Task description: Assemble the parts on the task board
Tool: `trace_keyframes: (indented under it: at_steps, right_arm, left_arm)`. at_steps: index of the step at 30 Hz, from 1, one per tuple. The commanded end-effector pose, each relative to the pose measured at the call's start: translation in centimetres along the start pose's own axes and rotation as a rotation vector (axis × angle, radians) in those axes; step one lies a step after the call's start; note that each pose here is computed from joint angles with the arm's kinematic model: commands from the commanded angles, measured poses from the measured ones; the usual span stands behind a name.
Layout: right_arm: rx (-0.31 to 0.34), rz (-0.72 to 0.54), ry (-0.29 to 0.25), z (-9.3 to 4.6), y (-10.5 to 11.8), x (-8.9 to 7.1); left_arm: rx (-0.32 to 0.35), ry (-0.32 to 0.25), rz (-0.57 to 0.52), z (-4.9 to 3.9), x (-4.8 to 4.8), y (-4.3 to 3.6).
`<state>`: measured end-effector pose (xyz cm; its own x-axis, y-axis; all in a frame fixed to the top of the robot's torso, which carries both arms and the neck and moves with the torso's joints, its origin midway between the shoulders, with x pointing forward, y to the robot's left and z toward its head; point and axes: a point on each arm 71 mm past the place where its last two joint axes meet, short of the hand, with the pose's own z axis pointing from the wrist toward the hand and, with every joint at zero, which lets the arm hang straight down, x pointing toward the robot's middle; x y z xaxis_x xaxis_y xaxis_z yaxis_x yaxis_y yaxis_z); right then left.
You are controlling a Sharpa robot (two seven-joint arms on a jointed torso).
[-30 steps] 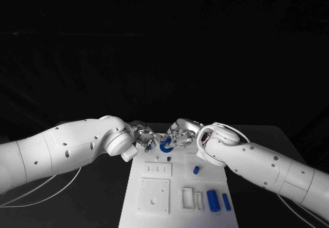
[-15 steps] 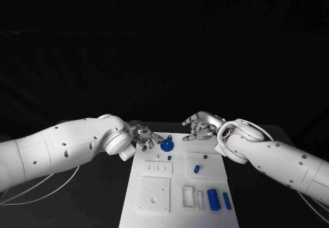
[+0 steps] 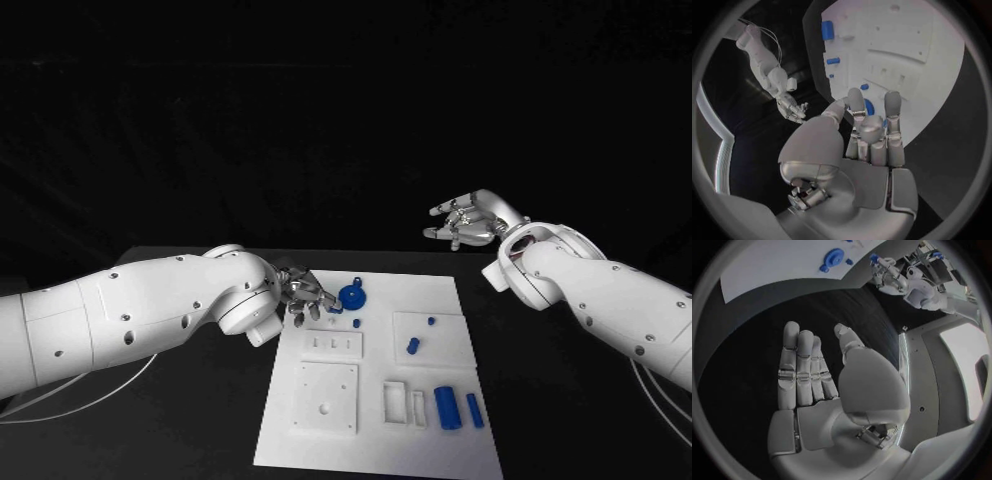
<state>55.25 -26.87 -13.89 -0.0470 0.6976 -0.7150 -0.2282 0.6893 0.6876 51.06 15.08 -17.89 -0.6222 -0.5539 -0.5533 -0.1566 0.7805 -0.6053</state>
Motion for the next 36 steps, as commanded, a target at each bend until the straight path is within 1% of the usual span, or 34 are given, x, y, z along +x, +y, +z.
trace_keyframes:
  at_steps: [1, 4, 7, 10, 15, 20, 27, 32, 36]
  right_arm:
    - [0.019, 0.155, -0.084, 0.3, -0.6, -0.7]
    - [0.050, 0.240, -0.090, 0.5, -1.0, -0.6]
    - [0.069, 0.331, -0.075, 0.7, -1.2, -0.4]
    - [0.068, 0.404, -0.058, 0.9, -1.3, -0.1]
    - [0.066, 0.573, -0.031, 1.3, -1.7, 0.2]
    - [0.072, 0.703, -0.021, 1.6, -2.1, 0.5]
    - [0.077, 0.761, -0.025, 1.9, -2.4, 0.7]
    - [0.079, 0.764, -0.027, 2.0, -2.4, 0.9]
    - [0.075, 0.758, -0.027, 2.0, -2.3, 1.0]
  left_arm:
    - [-0.005, -0.092, 0.057, -0.36, 0.27, -0.06]
    - [-0.003, -0.097, 0.069, -0.54, 1.17, 0.04]
    - [-0.003, -0.093, 0.077, -0.60, 2.02, 0.18]
    - [-0.006, -0.091, 0.080, -0.53, 2.55, 0.30]
    - [-0.016, -0.088, 0.089, -0.21, 3.24, 0.57]
    - [-0.034, -0.080, 0.099, 0.29, 3.82, 1.04]
    - [-0.062, -0.055, 0.109, 0.97, 4.59, 1.80]
    - [-0.070, -0.043, 0.110, 1.28, 4.84, 2.09]
    - [-0.073, -0.038, 0.111, 1.40, 4.98, 2.17]
